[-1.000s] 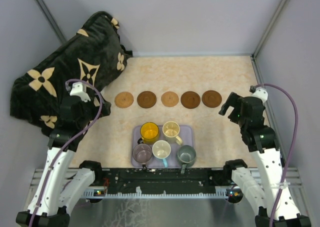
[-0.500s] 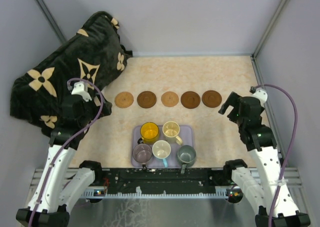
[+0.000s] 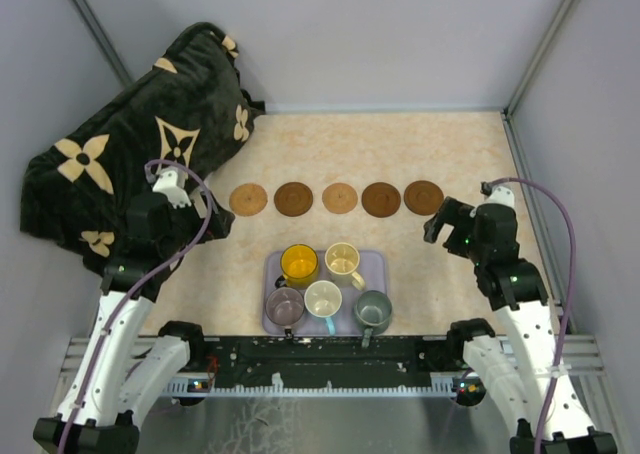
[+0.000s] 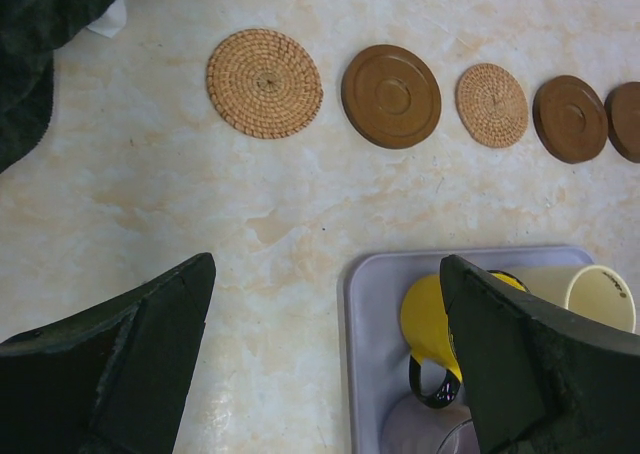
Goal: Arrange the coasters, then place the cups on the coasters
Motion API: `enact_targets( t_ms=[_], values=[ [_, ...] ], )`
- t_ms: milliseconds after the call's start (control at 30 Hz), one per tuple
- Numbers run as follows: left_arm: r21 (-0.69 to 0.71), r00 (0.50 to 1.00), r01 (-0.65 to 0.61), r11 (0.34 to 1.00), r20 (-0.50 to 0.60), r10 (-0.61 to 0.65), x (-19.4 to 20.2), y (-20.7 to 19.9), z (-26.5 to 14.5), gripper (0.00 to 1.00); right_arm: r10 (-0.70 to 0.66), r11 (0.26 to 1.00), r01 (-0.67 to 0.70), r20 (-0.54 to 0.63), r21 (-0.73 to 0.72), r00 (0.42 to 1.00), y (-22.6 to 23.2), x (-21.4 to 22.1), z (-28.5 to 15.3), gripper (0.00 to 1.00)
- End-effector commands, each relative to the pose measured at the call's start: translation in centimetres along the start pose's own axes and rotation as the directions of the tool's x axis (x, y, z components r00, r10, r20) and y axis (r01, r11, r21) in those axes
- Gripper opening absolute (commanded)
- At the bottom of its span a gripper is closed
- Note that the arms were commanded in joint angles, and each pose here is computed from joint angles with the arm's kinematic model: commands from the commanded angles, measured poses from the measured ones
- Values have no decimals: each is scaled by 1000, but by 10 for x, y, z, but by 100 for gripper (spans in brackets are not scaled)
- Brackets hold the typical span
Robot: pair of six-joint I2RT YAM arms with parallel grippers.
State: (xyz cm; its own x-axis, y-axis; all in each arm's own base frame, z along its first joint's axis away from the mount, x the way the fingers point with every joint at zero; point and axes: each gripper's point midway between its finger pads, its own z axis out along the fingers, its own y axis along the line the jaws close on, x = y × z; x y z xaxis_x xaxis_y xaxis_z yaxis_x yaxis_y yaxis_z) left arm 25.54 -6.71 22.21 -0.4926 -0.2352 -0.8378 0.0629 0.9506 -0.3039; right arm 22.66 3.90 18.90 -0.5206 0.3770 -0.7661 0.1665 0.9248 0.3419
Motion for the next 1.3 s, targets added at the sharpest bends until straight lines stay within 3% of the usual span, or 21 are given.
enact_targets(
  t_ms=[0,267,533,800,1267],
  values=[
    [95,1000,-20,995,21,18,0,-16,-6,100,-43,996,44,17,-74,999,16,-8,-9,99],
    [178,1000,-5,984,17,2,6,-34,-7,100,-178,969,164,-58,-183,982,60,8,-19,86],
    [254,999,-37,966,1,38,17,-66,0,100,-384,905,354,-95,-235,919,111,42,-12,87],
    [316,998,-34,948,-46,51,40,-88,12,99,-384,889,321,-153,-326,910,125,66,-12,84],
    [253,997,-57,966,-39,70,44,-78,21,99,-496,846,389,-273,-364,824,127,128,-11,78]
  ],
)
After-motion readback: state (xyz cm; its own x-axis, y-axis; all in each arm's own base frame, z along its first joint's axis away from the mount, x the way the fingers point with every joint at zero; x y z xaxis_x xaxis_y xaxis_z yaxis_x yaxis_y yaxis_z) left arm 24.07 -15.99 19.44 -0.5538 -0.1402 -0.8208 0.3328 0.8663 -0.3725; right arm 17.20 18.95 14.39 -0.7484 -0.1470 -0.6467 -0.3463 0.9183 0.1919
